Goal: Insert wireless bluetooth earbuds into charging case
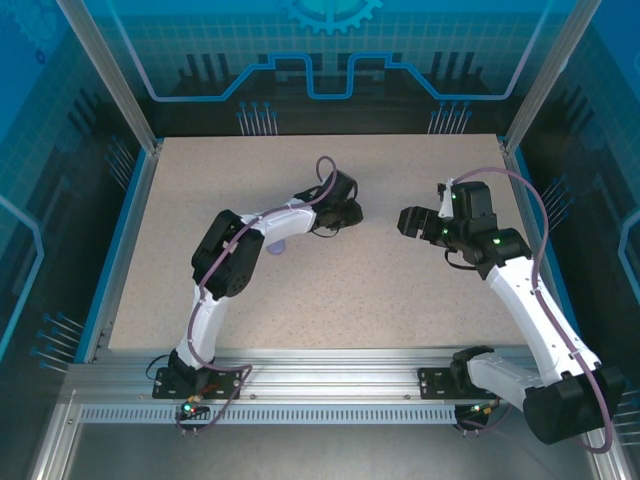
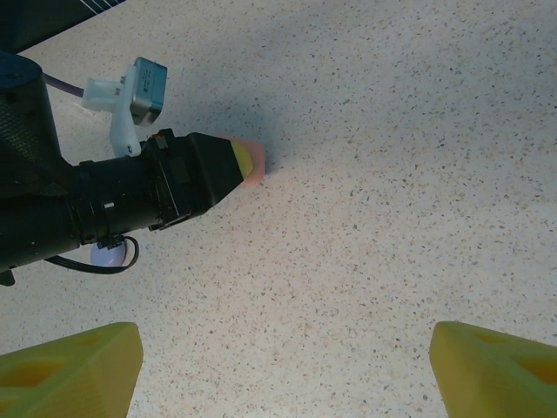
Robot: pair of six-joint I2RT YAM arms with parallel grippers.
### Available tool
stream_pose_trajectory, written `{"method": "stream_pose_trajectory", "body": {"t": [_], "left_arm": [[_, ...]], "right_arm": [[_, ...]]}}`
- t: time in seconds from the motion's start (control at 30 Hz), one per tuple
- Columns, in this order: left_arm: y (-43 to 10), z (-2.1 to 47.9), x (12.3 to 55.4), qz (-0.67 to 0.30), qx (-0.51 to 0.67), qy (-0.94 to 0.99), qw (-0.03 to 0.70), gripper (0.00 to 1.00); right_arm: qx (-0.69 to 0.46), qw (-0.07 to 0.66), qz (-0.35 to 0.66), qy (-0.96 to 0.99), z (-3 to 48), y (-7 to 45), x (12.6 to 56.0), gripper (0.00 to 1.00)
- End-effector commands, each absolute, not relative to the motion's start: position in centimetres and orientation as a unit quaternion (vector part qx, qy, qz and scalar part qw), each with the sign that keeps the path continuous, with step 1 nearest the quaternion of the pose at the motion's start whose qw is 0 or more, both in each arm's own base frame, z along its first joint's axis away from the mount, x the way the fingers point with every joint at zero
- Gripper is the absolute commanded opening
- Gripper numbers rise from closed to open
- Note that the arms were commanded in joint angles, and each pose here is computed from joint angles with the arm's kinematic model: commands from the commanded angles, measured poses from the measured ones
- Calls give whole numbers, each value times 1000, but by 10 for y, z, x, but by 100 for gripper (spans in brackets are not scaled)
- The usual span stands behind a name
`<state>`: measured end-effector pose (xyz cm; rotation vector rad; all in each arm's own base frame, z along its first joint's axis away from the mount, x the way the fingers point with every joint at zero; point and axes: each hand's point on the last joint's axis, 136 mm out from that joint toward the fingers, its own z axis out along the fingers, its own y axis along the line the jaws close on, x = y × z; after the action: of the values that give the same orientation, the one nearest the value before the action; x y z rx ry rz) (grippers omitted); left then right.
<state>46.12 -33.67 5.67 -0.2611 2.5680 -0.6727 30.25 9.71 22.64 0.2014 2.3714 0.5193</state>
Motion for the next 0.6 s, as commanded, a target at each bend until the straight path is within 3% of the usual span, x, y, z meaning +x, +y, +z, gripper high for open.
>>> {"method": "stream_pose_trajectory", "body": {"t": [0.0,0.57], "left_arm": [[-336,49,458,-226,-104,944,216,21],[-318,38,455,-151,-51,967,199,57]], "right_arm": [[80,360,205,907,238,95,307,87],[78,376,208,900,256,92,297,87]]}}
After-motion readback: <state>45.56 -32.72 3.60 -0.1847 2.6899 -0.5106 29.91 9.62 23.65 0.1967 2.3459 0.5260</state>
